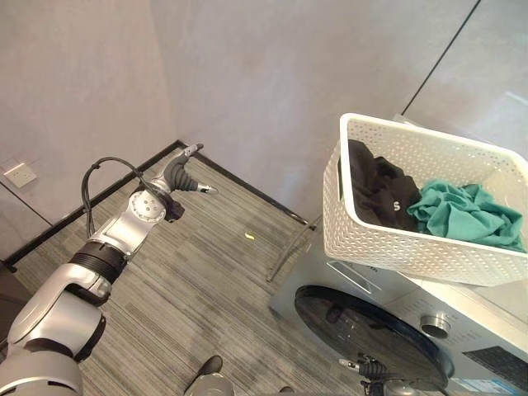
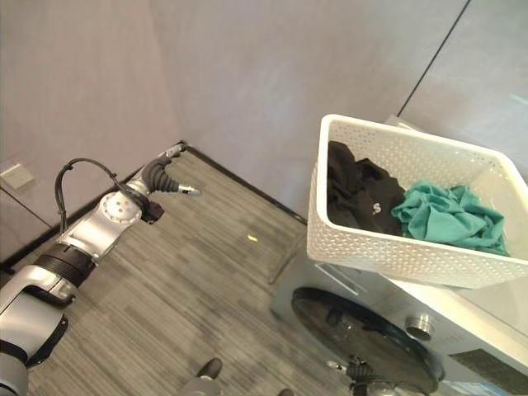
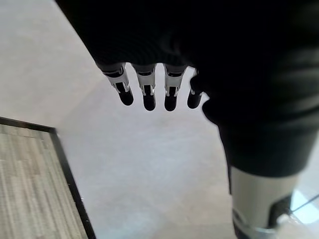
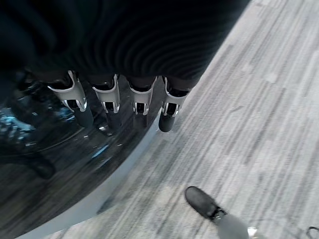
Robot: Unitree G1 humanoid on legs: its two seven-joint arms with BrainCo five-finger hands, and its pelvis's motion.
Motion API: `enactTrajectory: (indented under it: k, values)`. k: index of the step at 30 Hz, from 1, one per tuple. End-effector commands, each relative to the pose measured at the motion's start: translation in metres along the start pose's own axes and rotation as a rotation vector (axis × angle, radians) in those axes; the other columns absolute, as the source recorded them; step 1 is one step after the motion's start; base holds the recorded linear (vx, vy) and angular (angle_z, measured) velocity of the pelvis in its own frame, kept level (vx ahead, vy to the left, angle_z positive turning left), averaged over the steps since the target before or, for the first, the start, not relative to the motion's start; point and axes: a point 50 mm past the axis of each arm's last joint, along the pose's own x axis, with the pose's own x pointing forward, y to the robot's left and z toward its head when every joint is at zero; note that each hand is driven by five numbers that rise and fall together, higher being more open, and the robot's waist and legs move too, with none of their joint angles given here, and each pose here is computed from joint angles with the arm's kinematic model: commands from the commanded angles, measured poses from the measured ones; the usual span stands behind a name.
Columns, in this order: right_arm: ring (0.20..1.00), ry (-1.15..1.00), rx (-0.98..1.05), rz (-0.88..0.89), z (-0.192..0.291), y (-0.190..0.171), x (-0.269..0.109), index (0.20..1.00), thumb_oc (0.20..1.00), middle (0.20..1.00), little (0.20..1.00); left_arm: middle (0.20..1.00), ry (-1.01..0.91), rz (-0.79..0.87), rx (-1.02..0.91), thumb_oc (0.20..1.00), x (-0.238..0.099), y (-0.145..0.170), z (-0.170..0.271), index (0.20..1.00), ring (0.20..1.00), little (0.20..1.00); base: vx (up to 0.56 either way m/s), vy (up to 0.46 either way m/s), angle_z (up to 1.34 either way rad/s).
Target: Grab the laundry basket,head to the washer,open it,put in the laundry and shut it.
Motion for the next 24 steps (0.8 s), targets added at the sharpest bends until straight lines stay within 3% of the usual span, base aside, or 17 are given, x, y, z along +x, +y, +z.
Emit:
enactTrajectory:
  k: [1, 7, 14, 24]
  values:
    - [1.0, 0.042, -0.062, -0.05, -0.017, -0.028, -0.008, 1.0, 1.0, 1.0, 1.0, 1.0, -0.212, 0.176, -0.009, 1.0, 0.02, 0.049, 0.067, 1.0, 1.0, 1.0, 0.0, 0.0, 0.0]
    - [1.0, 0.12, -0.062, -0.058, -0.039, -0.032, -0.013, 1.0, 1.0, 1.0, 1.0, 1.0, -0.266, 0.182, -0.007, 1.0, 0.027, 0.046, 0.087, 1.0, 1.0, 1.0, -0.02, -0.01, -0.04]
    - [1.0, 0.092, -0.023, -0.07, -0.03, -0.033, -0.011, 1.0, 1.0, 1.0, 1.0, 1.0, -0.315, 0.154, -0.048, 1.0, 0.033, 0.033, 0.105, 1.0, 1.0, 1.0, -0.01, -0.001, -0.08]
    - [1.0, 0.116, 0.07, -0.171, -0.042, -0.057, -0.02, 1.0, 1.0, 1.0, 1.0, 1.0, -0.499, 0.02, -0.102, 1.0, 0.034, -0.008, 0.16, 1.0, 1.0, 1.0, 0.0, -0.007, -0.04]
